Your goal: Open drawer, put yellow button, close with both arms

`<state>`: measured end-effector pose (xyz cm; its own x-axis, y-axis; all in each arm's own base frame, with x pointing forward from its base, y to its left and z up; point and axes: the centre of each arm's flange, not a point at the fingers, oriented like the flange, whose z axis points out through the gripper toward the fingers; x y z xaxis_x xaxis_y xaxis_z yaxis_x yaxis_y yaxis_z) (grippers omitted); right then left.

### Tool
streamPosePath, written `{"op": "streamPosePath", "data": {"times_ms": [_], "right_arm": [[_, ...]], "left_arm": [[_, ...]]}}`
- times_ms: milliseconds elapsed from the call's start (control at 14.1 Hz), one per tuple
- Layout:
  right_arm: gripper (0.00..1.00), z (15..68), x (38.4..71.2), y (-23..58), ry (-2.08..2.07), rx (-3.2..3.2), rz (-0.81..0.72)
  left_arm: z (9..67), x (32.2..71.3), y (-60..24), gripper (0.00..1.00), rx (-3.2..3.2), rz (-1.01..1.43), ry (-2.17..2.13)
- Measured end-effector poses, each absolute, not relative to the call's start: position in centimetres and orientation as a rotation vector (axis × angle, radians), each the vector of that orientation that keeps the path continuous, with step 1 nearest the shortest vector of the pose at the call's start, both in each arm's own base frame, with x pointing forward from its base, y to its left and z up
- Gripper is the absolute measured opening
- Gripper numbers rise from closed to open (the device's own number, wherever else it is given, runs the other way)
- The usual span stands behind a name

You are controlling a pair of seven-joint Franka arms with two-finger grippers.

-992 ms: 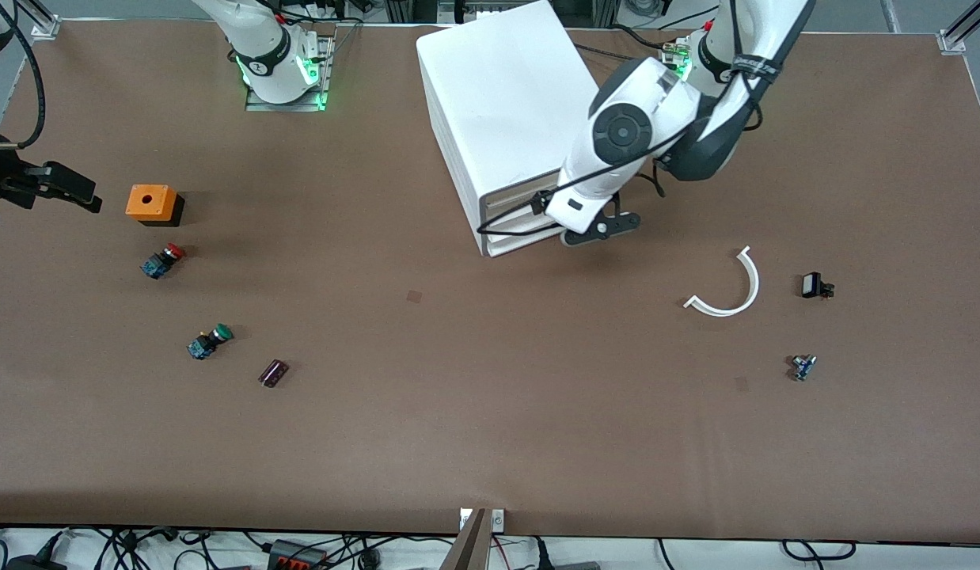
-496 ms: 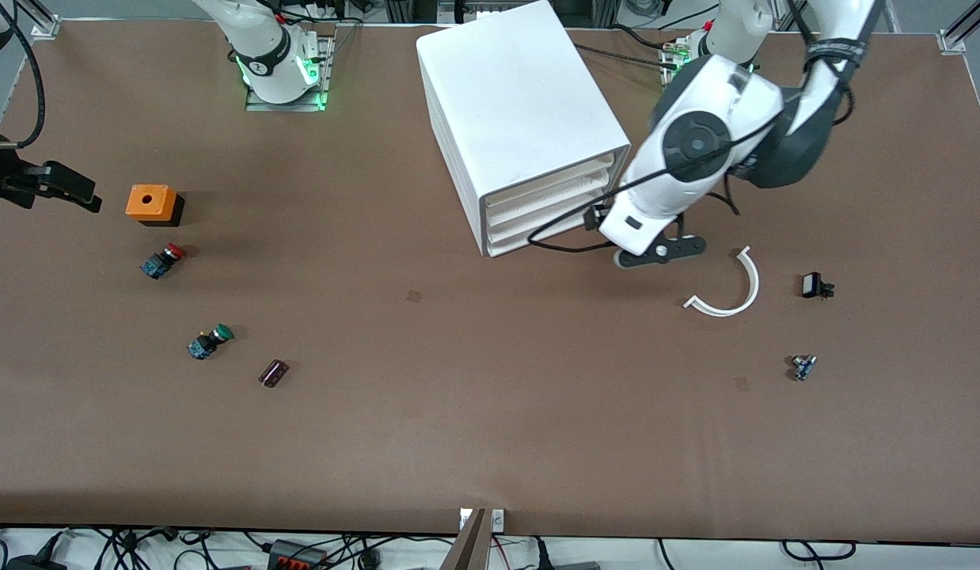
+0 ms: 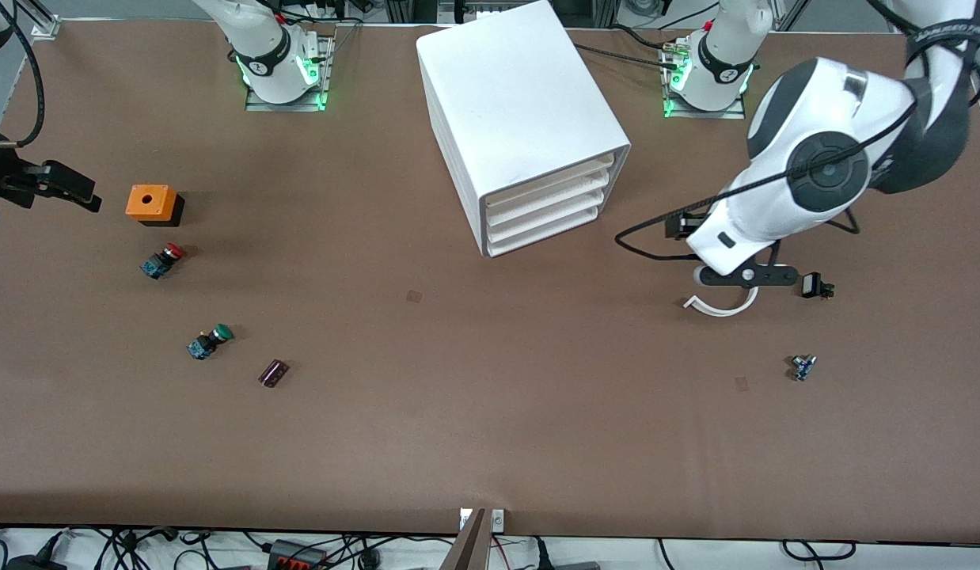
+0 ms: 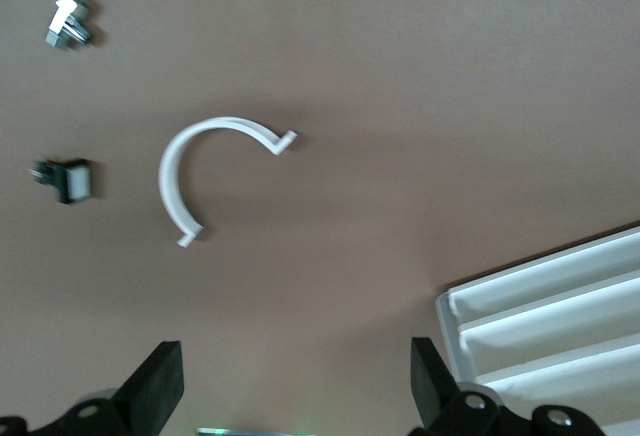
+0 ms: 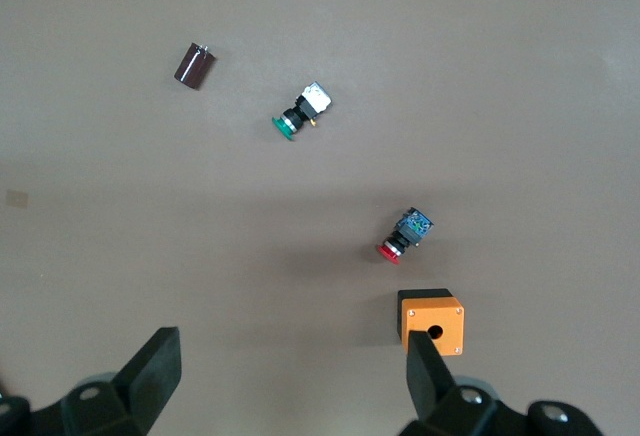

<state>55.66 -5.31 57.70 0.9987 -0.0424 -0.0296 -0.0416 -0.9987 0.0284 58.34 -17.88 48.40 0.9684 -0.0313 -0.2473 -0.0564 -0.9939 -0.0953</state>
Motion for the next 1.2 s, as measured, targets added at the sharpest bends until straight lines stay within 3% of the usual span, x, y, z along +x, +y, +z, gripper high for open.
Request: {"op": "streamPosePath", "data": {"times_ms": [638,992,1204], "right_arm": [[1.00,57.8,55.7,-5.3,-0.065,3.113,-0.039],[1.00,57.8,55.7,-5.3,-0.065,3.113,-0.039],[1.00,57.7,55.6,-5.3,-0.065,3.113,-0.045]], "left_arm": [[57.0,58.2,-7.8,1.00,-3.121,0.375,0.335],[58.2,57.3,-4.3,1.00,-3.155,-0.011,0.268],[58.1,54.9,-4.6,1.00,-3.152,-0.055,0.185]]}}
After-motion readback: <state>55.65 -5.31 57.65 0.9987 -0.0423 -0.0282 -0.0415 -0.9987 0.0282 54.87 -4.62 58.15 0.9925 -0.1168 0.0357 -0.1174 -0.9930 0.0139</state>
